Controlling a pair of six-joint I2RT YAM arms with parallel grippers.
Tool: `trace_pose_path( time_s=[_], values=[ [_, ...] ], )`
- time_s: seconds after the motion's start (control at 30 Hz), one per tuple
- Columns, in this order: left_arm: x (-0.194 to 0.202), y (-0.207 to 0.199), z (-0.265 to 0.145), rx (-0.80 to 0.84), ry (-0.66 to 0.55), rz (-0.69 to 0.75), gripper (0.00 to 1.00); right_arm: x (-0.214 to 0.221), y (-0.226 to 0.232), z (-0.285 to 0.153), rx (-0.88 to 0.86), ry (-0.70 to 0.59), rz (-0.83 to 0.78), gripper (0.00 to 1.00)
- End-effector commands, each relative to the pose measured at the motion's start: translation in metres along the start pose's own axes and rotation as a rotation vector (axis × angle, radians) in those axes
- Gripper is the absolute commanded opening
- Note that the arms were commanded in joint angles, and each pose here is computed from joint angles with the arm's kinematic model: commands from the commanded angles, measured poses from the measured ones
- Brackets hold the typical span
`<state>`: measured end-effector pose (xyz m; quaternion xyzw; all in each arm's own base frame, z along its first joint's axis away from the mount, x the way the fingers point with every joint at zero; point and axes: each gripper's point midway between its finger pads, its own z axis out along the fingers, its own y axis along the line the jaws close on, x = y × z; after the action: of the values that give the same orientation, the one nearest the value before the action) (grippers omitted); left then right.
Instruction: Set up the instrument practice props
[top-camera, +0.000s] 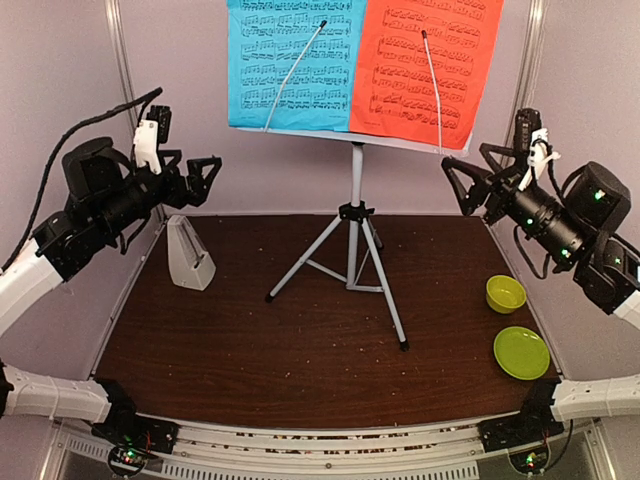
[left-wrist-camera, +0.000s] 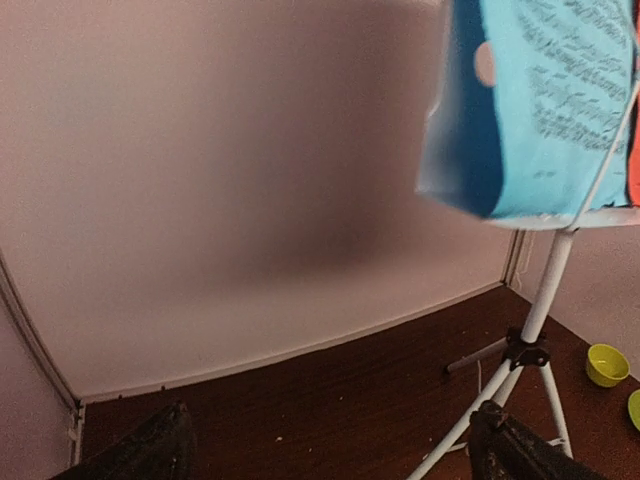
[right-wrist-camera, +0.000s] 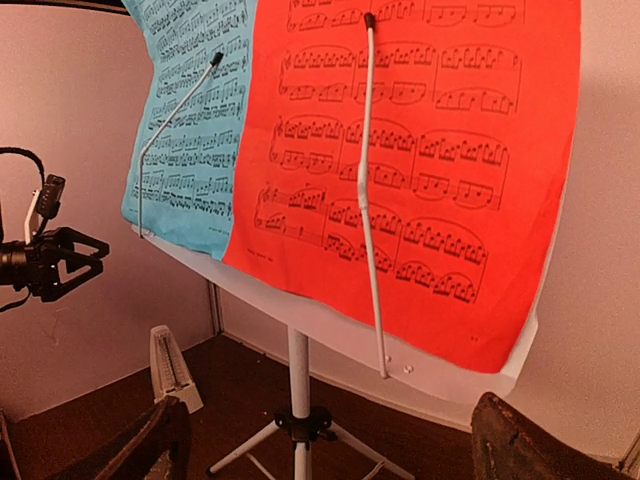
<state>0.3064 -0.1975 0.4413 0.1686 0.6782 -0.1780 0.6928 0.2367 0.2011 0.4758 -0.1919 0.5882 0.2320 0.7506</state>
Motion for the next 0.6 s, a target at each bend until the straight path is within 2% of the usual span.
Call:
trace_pose_path(
  time_s=[0.0, 0.13, 0.33, 0.57],
  values=[
    [0.052, 0.044, -0.008, -0.143, 0.105, -0.136, 0.98, 0.043, 0.001, -0.012, 0.0, 0.1, 0.088, 0.98],
    [0.098, 0.086, -0.013, -0.26, 0.211, -0.209, 0.98, 0.083, 0.0, -0.022, 0.015, 0.164, 0.139, 0.98],
    [0.142, 0.143, -0.018, -0.423, 0.317, -0.243, 0.98, 0.136, 0.005, -0.03, 0.011, 0.248, 0.203, 0.98],
    [0.172, 0.177, 0.006, -0.46, 0.409, -0.247, 0.98, 0.17, 0.013, -0.031, -0.009, 0.302, 0.237, 0.99]
  ],
)
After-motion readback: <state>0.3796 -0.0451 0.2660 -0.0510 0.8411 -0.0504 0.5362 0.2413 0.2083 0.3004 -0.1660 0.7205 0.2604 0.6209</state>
